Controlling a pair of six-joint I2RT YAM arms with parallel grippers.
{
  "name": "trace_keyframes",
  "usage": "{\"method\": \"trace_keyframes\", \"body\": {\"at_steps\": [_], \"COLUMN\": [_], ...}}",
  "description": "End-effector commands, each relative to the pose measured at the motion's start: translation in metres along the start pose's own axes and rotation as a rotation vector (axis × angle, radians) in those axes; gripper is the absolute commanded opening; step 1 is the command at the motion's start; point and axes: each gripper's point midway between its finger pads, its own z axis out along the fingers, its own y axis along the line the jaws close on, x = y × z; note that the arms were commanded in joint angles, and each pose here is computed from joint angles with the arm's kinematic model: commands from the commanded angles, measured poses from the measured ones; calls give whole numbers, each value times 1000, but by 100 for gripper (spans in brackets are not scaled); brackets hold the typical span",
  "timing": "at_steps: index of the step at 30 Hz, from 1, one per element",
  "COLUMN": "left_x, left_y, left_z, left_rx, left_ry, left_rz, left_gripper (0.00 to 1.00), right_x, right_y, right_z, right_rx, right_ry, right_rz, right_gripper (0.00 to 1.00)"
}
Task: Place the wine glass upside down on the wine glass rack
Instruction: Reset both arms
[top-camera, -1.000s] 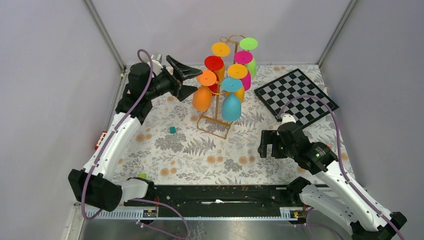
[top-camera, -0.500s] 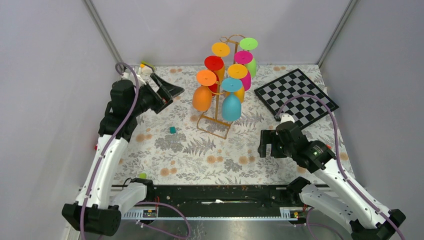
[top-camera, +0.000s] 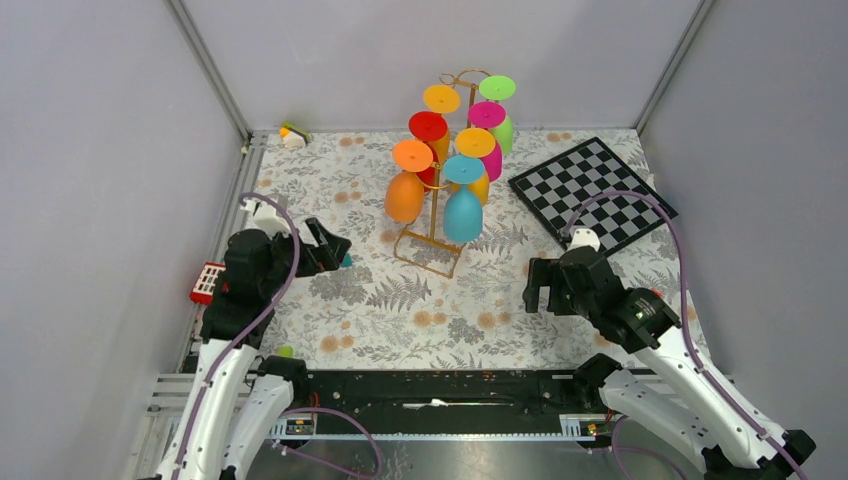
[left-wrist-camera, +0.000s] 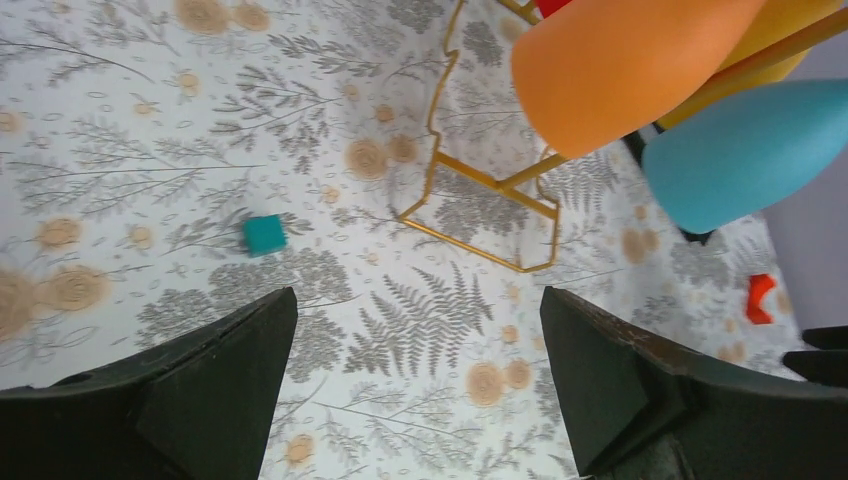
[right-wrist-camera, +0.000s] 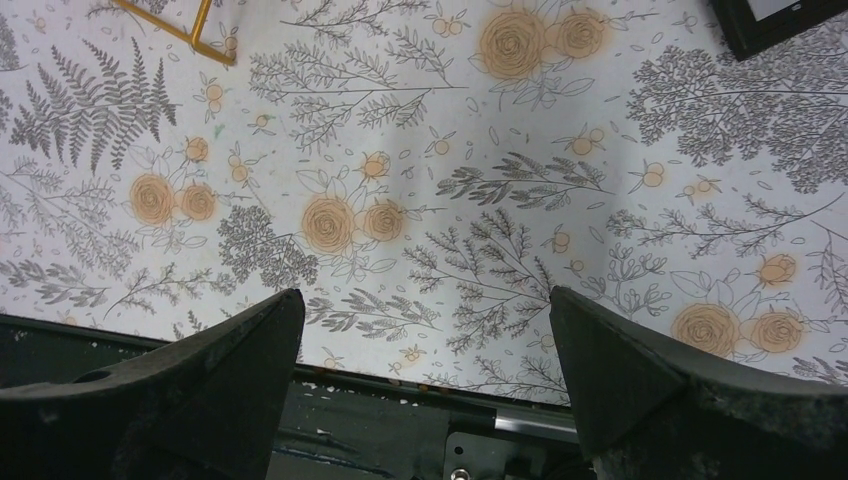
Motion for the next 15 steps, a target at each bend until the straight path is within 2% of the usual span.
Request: {"method": "trace_keyframes", "body": {"at_steps": [1,9,15], "left_x": [-13,-9,-12], "left_y": [20,38,52], "left_z": [-4,0,13], "left_rx": [-69,-119,-155], "left_ry": [-127,-183,-263], "left_rz": [129,172,156], "left_gripper": [99,99,99], "right_x": [-7,-23,-42], "right_y": [-12,-27,-46], "right_z": [1,6,17], "right_rx": [59,137,251], "right_ry": [-54,-158,-272], "right_rz": [13,19,-69], "right_gripper": [100,100,100]}}
